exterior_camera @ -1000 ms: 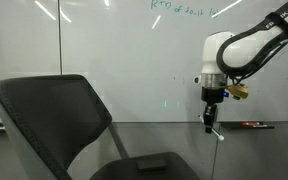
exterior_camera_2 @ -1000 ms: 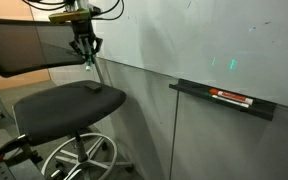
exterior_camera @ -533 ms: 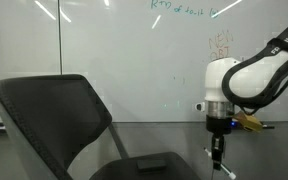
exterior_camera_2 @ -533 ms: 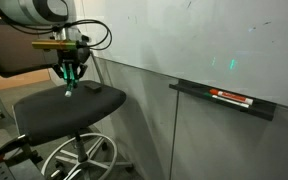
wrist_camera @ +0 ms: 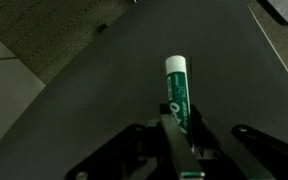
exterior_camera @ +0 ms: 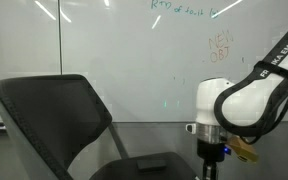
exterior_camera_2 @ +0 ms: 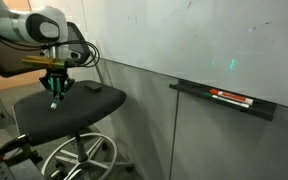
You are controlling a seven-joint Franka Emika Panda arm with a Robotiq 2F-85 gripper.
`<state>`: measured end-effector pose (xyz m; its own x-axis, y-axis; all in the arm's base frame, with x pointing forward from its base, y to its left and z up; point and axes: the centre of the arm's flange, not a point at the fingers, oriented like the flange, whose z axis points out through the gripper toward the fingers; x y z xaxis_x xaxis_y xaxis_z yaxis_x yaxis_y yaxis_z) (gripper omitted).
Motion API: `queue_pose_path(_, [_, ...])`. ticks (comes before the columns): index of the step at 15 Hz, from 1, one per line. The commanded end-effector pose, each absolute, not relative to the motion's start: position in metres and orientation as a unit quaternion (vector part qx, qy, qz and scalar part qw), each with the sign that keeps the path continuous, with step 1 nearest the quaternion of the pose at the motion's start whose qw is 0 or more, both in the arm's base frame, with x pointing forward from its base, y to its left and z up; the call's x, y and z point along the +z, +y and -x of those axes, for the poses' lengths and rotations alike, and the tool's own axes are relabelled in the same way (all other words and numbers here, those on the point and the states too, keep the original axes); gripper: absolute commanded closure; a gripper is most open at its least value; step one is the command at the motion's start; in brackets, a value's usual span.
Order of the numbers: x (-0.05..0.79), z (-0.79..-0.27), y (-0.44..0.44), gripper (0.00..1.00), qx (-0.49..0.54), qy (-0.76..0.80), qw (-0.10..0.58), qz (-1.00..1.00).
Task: Use the marker on the chair to draw on the whiteboard
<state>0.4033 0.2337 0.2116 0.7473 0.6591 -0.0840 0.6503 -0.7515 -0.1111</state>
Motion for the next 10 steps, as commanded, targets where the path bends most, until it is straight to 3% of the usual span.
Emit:
queue_pose_path(1, [0.197,-0.407,0.257,0.94,0.048,-0.366,0.053,0.928])
queue_pose_path(9, [0.171,-0.412,0.302,0.94,0.049,-0.396,0.057,0.915])
queue_pose_path(10, [0.17,-0.412,0.307,0.85,0.049,-0.4,0.059,0.913])
